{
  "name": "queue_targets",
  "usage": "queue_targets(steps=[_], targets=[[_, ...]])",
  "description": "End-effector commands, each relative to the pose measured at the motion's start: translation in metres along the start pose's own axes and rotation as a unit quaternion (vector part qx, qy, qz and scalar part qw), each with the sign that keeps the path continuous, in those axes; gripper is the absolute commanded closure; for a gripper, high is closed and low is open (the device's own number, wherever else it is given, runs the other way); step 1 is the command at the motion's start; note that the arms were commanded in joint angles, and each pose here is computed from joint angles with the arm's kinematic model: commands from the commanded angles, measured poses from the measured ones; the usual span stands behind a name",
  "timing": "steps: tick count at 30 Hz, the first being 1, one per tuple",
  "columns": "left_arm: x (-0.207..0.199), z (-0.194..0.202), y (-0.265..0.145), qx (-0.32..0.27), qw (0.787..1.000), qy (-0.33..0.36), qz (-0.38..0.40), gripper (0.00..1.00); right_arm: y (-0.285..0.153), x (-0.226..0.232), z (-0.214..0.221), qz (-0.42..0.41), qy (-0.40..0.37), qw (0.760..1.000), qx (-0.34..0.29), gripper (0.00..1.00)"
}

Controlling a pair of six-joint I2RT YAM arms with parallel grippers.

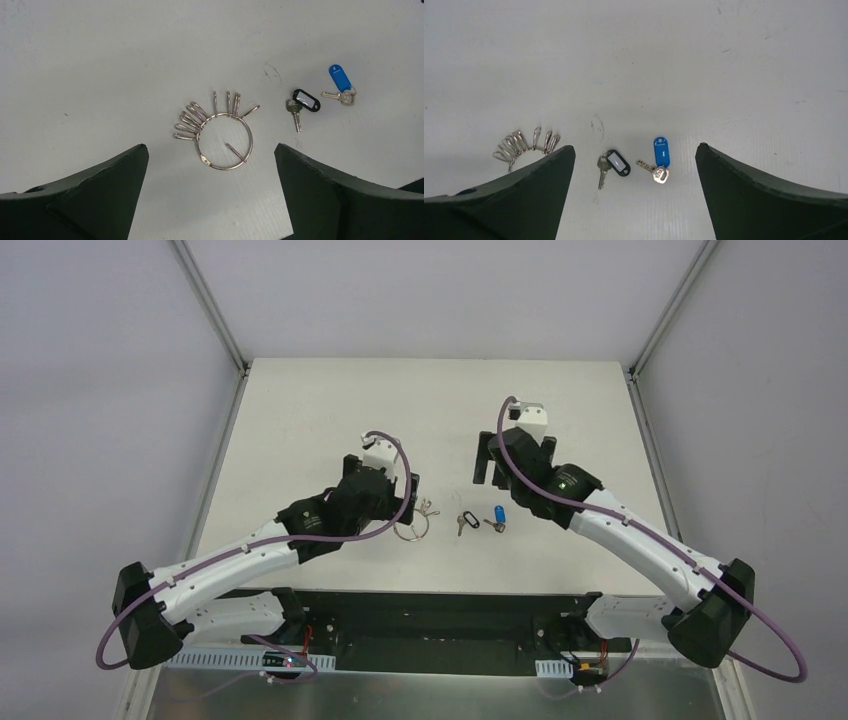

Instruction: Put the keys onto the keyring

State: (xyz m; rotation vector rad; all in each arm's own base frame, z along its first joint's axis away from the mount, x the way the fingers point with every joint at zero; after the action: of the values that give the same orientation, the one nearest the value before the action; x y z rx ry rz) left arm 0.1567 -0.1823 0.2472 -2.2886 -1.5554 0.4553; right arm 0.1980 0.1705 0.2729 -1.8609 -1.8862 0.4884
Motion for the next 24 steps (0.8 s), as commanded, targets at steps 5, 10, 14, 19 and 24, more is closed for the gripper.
queue_targets(steps=[5, 10, 14, 19, 24], targets=[[0.02, 0.033, 0.03, 0.074, 0.992, -0.094, -0.049, 0.0, 0.008, 0.024, 0.022, -0.085, -0.009, 0.994, 0.075, 0.14], [0.036, 0.051, 0.037, 0.107, 0.982, -0.139, -0.069, 0.09, 0.016, 0.037, 0.042, -0.115, -0.002, 0.987, 0.112, 0.24], [0.041, 0.06, 0.037, 0.114, 0.979, -0.148, -0.079, 0.15, 0.024, 0.046, 0.053, -0.121, 0.019, 0.984, 0.129, 0.3], [0.047, 0.066, 0.034, 0.114, 0.976, -0.16, -0.091, 0.18, 0.035, 0.061, 0.07, -0.147, 0.017, 0.977, 0.155, 0.34], [0.05, 0.068, 0.03, 0.117, 0.976, -0.163, -0.089, 0.18, 0.045, 0.069, 0.082, -0.184, -0.05, 0.968, 0.163, 0.39]])
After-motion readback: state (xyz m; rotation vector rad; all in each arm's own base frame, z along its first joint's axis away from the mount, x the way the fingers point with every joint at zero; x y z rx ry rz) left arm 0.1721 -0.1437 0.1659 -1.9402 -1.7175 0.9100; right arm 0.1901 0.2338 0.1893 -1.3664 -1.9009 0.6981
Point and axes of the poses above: each gripper's point midway between its finger pads, its own y axis out along the fingers, its own x axis along the line the jaws close on, z = x × y, the point moved 10 cm from there along -y, back along the fingers, and after that the axes turned 1 degree about -y, right-handed, at the moved point
